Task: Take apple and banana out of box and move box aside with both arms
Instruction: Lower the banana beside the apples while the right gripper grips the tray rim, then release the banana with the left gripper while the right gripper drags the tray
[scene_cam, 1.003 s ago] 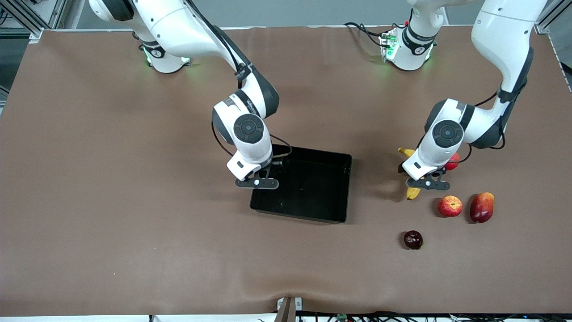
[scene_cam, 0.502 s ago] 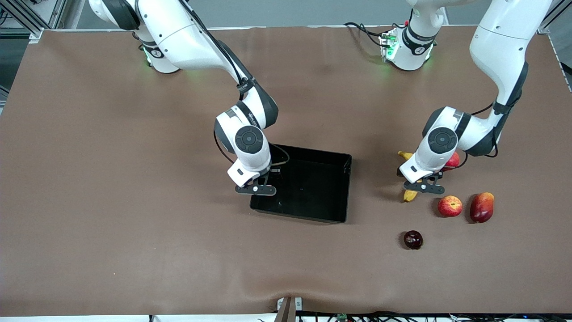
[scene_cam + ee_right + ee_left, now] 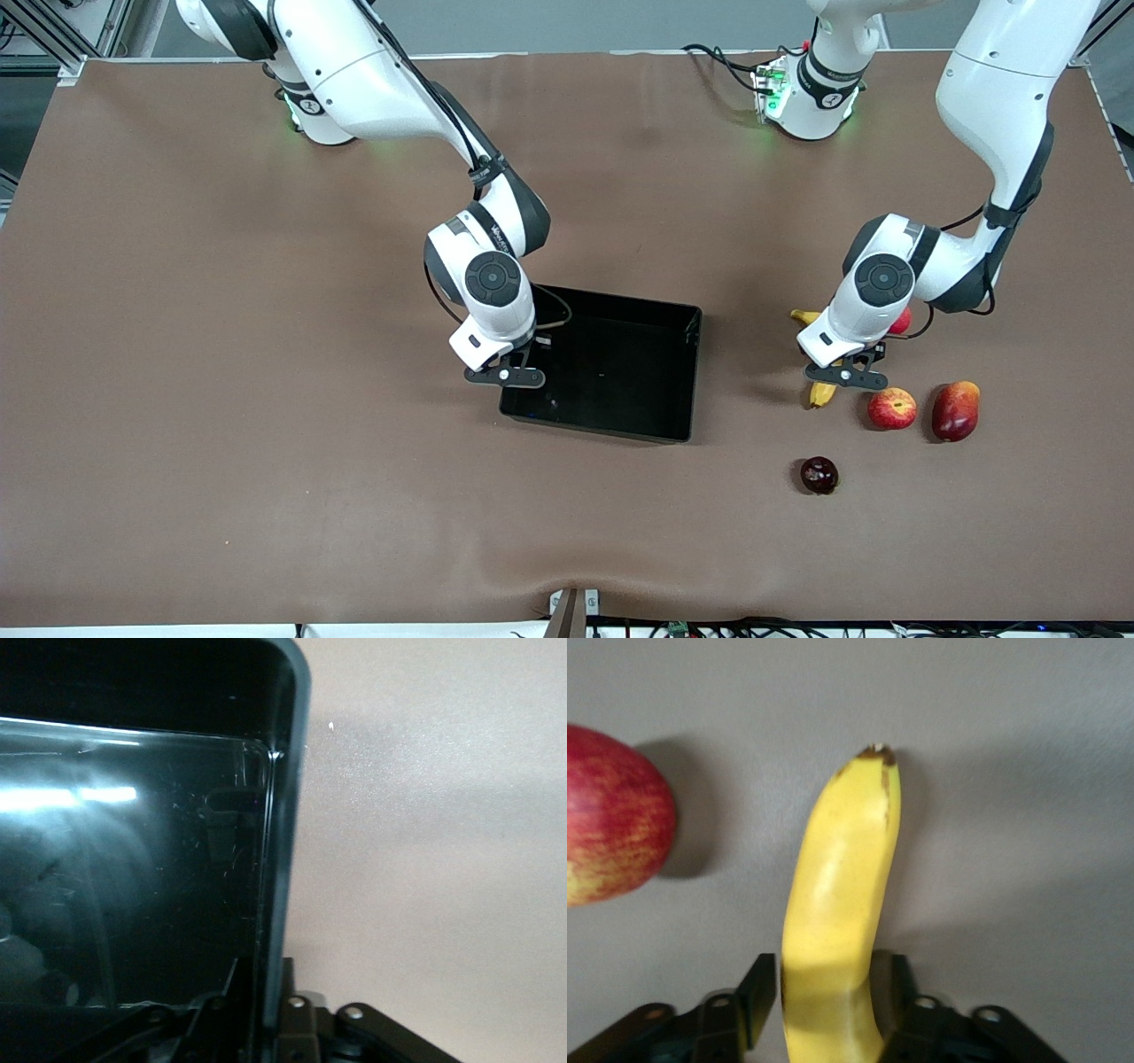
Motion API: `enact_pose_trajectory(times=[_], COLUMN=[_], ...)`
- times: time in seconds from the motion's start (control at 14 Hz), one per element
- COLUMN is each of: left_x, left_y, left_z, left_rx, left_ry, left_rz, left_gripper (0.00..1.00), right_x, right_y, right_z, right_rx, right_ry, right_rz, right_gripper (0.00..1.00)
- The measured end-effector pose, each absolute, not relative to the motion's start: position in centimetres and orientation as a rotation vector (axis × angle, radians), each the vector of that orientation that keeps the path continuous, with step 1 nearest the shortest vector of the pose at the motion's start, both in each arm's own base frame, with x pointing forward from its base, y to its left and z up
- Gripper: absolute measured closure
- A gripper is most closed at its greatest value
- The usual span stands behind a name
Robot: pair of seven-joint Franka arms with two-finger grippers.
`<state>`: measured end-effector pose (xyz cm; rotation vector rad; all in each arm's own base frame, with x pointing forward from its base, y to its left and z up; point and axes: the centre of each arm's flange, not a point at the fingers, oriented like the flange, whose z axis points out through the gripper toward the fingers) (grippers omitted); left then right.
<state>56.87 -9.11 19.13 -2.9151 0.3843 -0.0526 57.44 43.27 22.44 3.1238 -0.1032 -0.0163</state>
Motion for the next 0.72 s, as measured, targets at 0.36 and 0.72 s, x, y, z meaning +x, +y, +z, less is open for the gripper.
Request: enact_pose_trajectory(times=[0.36, 0.72], left_x=[59.3, 61.8], left_y=[-12.9, -13.8], left_z=[28.3, 43.4], left_rx=[-2.853, -2.881], left_ry=[0.351, 0.099], left_rz=[-0.053, 0.079], left_gripper=[0.0, 0.0], right_x=[58.0, 59.9], right_y=[43.5, 40.7], right_z=[24.6, 30.9], right_rx=[3.148, 3.162], right_ry=[-0.12, -0.191], right_rz=[0.031, 0.072], right_gripper=[0.96, 0.96])
